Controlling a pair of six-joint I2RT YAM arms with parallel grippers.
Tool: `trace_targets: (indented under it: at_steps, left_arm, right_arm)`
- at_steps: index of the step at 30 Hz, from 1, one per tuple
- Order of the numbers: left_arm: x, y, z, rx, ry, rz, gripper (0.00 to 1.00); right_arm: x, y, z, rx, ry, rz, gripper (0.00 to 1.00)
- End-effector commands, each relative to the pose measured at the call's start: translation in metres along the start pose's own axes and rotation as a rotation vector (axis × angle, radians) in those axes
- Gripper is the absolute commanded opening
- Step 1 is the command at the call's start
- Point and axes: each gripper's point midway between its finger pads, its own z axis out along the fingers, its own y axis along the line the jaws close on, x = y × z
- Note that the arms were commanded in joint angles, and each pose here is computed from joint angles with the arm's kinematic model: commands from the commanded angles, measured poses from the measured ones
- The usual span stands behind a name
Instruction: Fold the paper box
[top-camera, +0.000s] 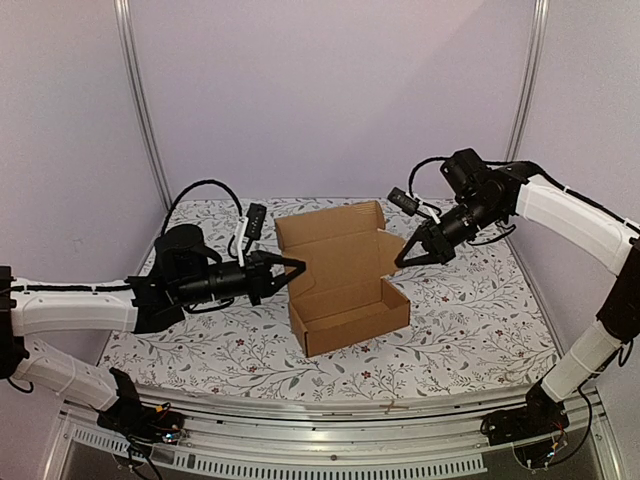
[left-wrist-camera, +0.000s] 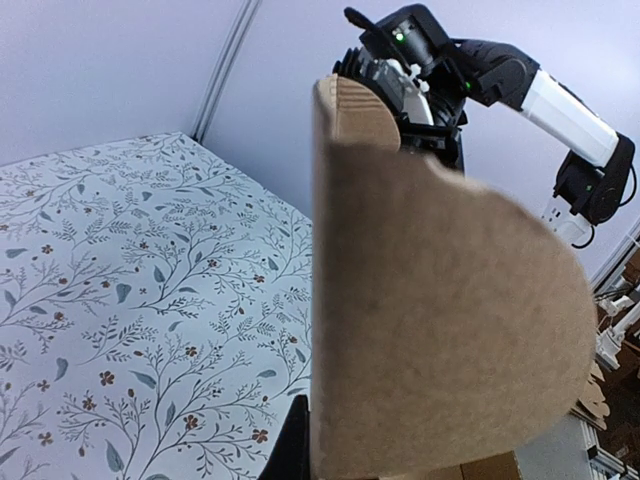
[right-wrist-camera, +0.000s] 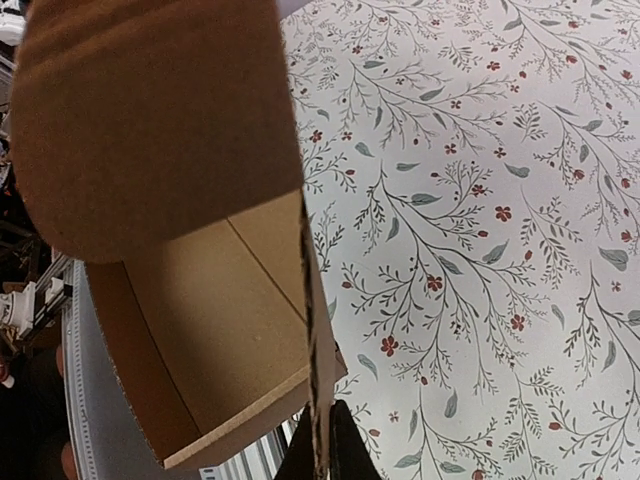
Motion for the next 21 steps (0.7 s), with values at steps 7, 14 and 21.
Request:
trace_targets:
  at_steps: [7,14,21]
  left_arm:
    - [0.001,0.025,0.013,-0.14,-0.062,-0.04,0.0]
    - [0.0,0.003,-0.006,-0.037,0.041,0.081,0.0]
    - [-0.003,-0.03,-0.019,0.13,0.091,0.099,0.0]
  right_arm:
    - [-0.02,-0.002,0.002,0.129,-0.046,0.07,0.14]
    - [-0.02,-0.024,-0.061,0.139,-0.185,0.08,0.33]
    - [-0.027,-0.045,-0.067,0.105,-0.247,0.093,0.34]
